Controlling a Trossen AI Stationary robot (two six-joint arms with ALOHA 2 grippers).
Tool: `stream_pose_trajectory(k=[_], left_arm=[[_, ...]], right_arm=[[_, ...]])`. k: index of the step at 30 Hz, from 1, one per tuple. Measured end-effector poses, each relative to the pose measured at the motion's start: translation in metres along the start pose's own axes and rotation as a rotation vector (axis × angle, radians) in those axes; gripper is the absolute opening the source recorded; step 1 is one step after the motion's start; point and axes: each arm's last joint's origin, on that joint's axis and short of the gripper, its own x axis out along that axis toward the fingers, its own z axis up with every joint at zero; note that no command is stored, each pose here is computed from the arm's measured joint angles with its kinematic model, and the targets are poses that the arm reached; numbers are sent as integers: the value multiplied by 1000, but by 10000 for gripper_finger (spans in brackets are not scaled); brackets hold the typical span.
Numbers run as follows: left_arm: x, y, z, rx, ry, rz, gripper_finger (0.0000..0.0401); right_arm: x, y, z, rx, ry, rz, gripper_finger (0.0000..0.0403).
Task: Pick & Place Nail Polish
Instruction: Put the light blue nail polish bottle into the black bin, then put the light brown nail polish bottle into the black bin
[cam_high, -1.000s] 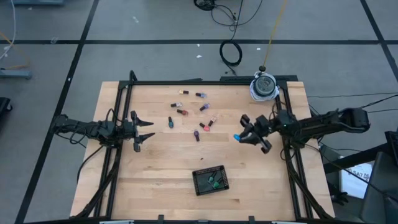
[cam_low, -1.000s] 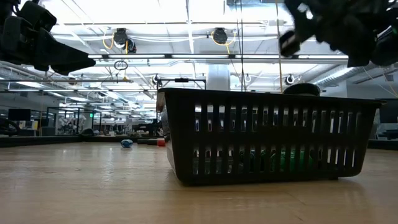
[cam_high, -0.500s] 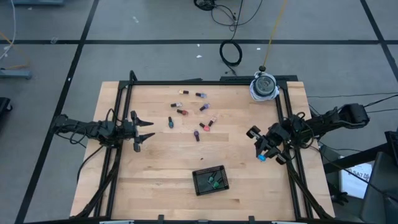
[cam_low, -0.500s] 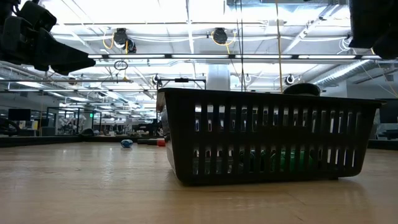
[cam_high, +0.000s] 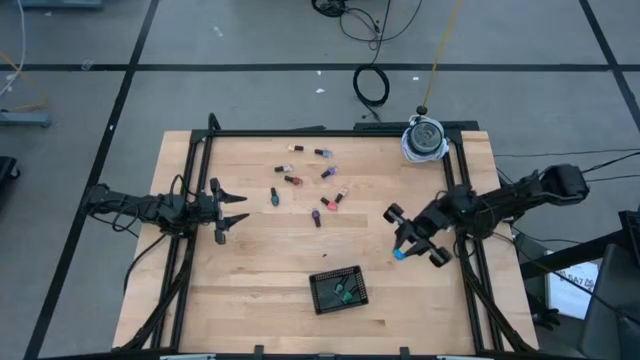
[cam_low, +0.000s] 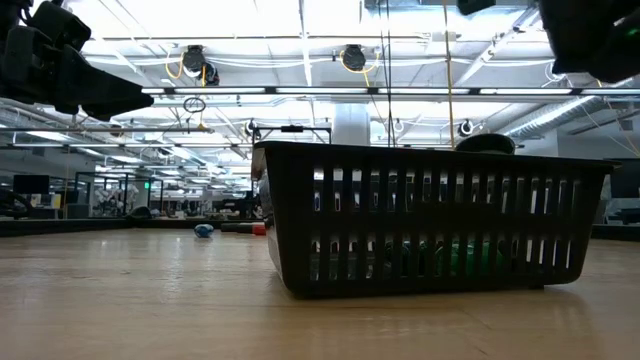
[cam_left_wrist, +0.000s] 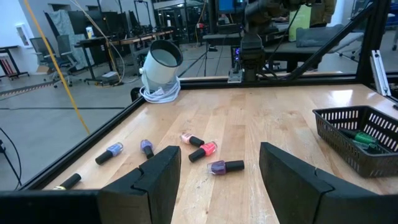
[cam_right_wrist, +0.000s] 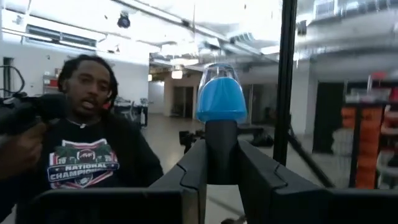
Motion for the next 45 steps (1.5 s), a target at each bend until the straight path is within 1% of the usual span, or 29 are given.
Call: stream_pose_trajectory(k=[2, 5, 7, 11, 12, 14, 17, 20, 22, 25, 31, 35, 38, 42, 43, 45], left_arm=[[0, 0, 0, 0, 1, 0, 214], [0, 0, 0, 0, 1, 0, 214], [0, 0, 0, 0, 0, 0, 214], [0, 0, 0, 0, 0, 0, 214], [0, 0, 0, 0, 1, 0, 214], [0, 0, 0, 0, 0, 0, 214], [0, 0, 0, 0, 0, 0, 214], [0, 0, 0, 0, 1, 0, 214], [0, 0, 0, 0, 1, 0, 214], [0, 0, 0, 0, 1, 0, 214], [0, 0, 0, 0, 0, 0, 214], [0, 0, 0, 0, 1, 0, 214], [0, 0, 0, 0, 0, 0, 214], [0, 0, 0, 0, 0, 0, 214], [0, 0, 0, 0, 0, 0, 214], [0, 0, 0, 0, 0, 0, 214]], right_arm=[[15, -4, -2, 37, 49, 2, 50], [43, -8, -10, 86, 180, 13, 50], [61, -10, -21, 123, 309, -46, 50], [88, -12, -50, 192, 590, -223, 50], [93, -13, -58, 208, 637, -248, 50], [101, -13, -74, 246, 696, -252, 50], [111, -13, -94, 303, 736, -189, 50], [112, -15, -112, 350, 782, -199, 50], [110, -19, -116, 365, 801, -218, 50], [108, -24, -117, 371, 794, -235, 60], [108, -23, -116, 380, 794, -237, 110], [108, -23, -116, 381, 798, -237, 129], [107, -24, -116, 370, 801, -235, 136], [105, -27, -114, 368, 806, -248, 135], [103, -28, -111, 367, 810, -258, 133], [101, -30, -107, 342, 822, -313, 128]])
